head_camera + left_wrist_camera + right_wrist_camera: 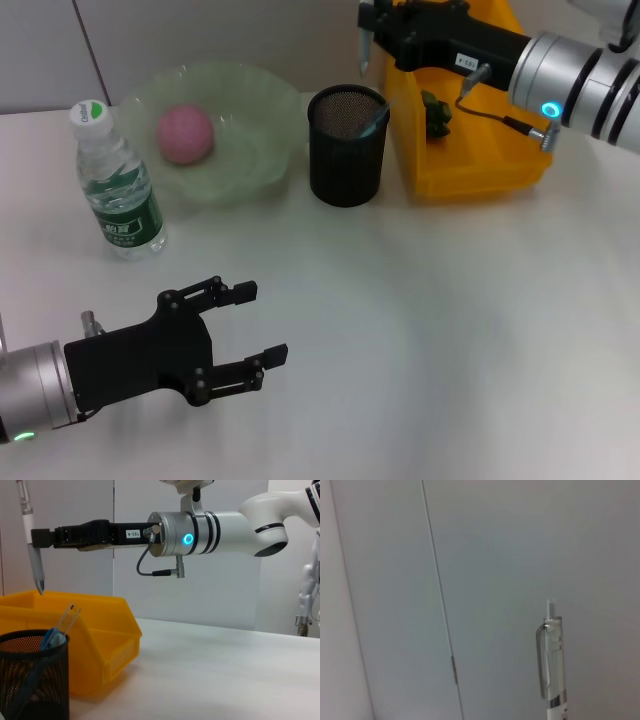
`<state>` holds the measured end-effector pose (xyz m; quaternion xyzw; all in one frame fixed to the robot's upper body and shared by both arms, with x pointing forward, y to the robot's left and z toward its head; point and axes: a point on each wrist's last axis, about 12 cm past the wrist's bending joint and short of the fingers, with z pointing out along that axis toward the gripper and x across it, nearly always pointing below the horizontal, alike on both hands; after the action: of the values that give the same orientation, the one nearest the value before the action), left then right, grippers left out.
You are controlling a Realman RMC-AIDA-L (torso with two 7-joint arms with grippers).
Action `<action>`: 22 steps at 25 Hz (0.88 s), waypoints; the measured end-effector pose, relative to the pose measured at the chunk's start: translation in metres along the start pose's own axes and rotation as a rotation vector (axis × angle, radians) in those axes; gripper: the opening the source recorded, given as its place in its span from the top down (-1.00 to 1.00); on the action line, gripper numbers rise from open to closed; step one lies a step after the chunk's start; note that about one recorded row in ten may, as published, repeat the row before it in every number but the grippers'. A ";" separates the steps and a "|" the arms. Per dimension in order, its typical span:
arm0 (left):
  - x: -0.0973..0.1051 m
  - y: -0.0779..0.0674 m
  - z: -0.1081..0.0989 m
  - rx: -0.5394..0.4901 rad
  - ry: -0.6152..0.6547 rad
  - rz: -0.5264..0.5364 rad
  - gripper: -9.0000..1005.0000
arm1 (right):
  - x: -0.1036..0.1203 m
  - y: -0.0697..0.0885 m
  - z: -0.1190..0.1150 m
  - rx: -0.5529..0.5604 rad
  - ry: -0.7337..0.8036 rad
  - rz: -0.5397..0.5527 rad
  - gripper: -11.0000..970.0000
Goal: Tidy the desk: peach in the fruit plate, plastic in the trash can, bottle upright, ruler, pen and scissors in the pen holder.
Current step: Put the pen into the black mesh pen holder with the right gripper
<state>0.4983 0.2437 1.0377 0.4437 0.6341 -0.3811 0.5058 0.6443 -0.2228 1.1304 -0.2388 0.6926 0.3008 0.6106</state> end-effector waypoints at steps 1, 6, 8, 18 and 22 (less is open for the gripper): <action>0.000 0.000 0.000 0.000 0.001 -0.002 -0.59 | 0.001 0.001 0.001 -0.004 0.004 0.005 0.74; 0.003 -0.003 -0.002 -0.006 0.004 0.007 -0.59 | 0.005 0.002 0.000 -0.004 0.014 0.014 0.74; 0.004 -0.004 -0.003 -0.009 0.005 0.010 -0.59 | 0.007 0.002 -0.001 -0.002 0.016 0.016 0.74; 0.008 -0.004 -0.005 -0.030 0.022 0.003 -0.59 | 0.013 0.004 0.000 -0.004 0.047 0.024 0.74; 0.009 -0.004 -0.005 -0.028 0.029 0.003 -0.59 | 0.014 0.005 0.001 -0.008 0.054 0.021 0.72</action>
<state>0.4922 0.2485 1.0295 0.4432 0.6459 -0.3649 0.5032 0.6395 -0.2180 1.1172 -0.2421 0.7102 0.3033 0.5874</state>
